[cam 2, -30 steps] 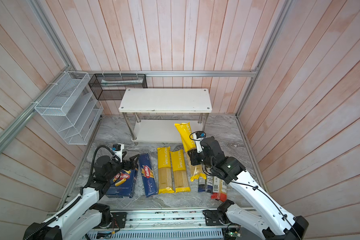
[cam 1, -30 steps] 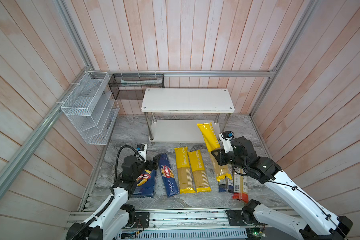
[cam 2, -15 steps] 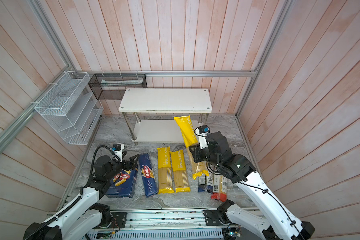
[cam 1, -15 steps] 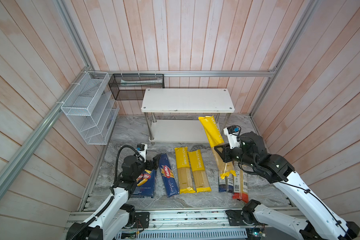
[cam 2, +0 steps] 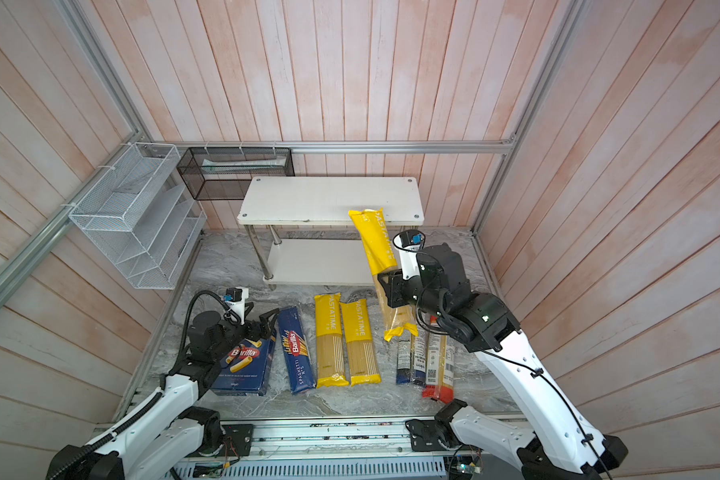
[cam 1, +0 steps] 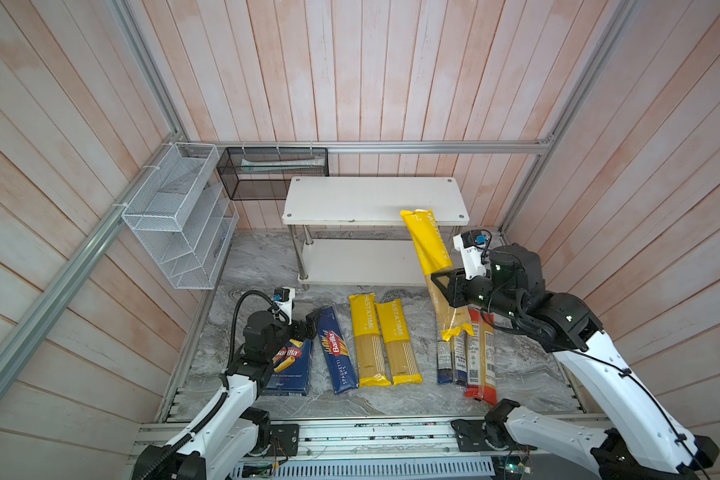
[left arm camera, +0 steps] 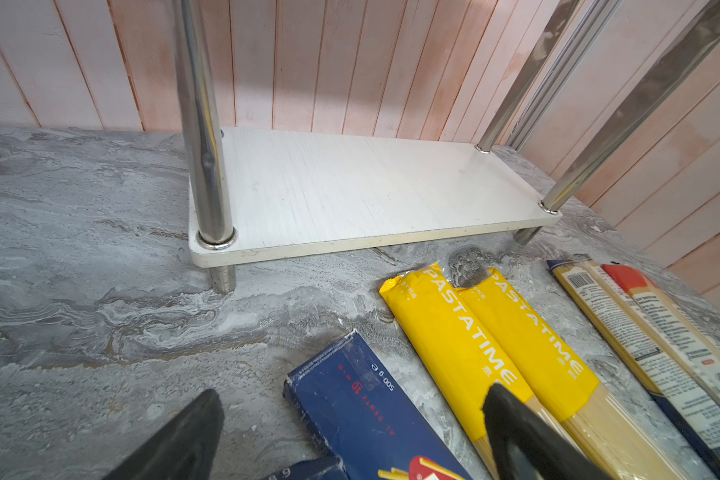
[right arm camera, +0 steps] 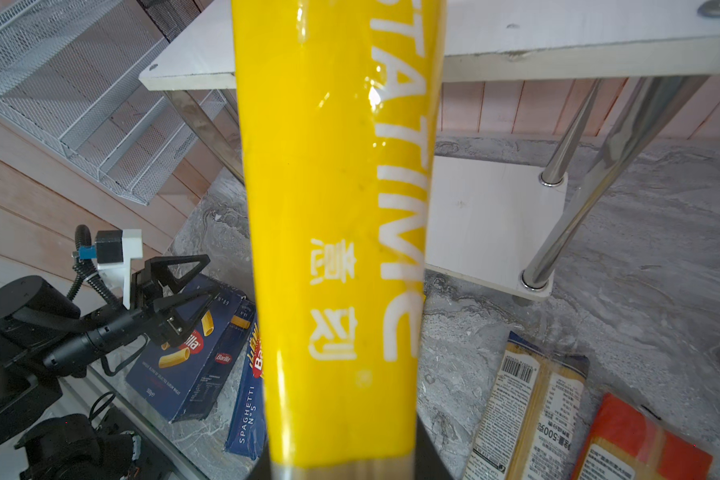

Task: Place and organize the pasta boxes and bags onto the shelf
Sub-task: 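Lift the yellow bag upright with the right gripper toward the shelf, then carry the yellow bag over the top shelf and lower it flat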

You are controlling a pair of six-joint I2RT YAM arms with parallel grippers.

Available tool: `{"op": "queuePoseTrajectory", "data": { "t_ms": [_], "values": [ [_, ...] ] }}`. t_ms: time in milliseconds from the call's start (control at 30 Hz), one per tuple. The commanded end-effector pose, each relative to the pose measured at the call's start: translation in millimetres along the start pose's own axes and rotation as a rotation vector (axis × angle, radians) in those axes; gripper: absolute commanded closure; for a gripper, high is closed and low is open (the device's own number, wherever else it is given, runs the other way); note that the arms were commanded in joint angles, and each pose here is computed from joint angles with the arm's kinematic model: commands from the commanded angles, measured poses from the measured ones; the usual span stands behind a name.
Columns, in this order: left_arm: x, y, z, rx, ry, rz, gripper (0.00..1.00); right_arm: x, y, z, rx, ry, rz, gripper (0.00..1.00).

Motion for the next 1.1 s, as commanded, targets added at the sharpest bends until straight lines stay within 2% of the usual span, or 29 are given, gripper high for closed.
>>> {"op": "queuePoseTrajectory", "data": {
  "t_ms": [0,300,1067],
  "values": [
    [11,-5,1,-0.02,-0.03,-0.027,0.0,55,5,27,0.005,-0.205,0.014,1.0],
    [12,-4,4,-0.012,-0.048,-0.027,0.0,84,-18,21,0.028,-0.249,-0.032,1.0],
    [12,-5,5,-0.019,-0.049,-0.029,0.0,127,-42,10,0.027,-0.33,-0.029,1.0]
  ]
}}
Point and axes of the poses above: each gripper's point midway between its finger pads, its own z axis back along the fingers, its own y axis along the line the jaws close on, x = y × z, the point moved 5 cm from there along z, back along the fingers, and after that the axes turned 1 degree about z, right-handed, at the moved point
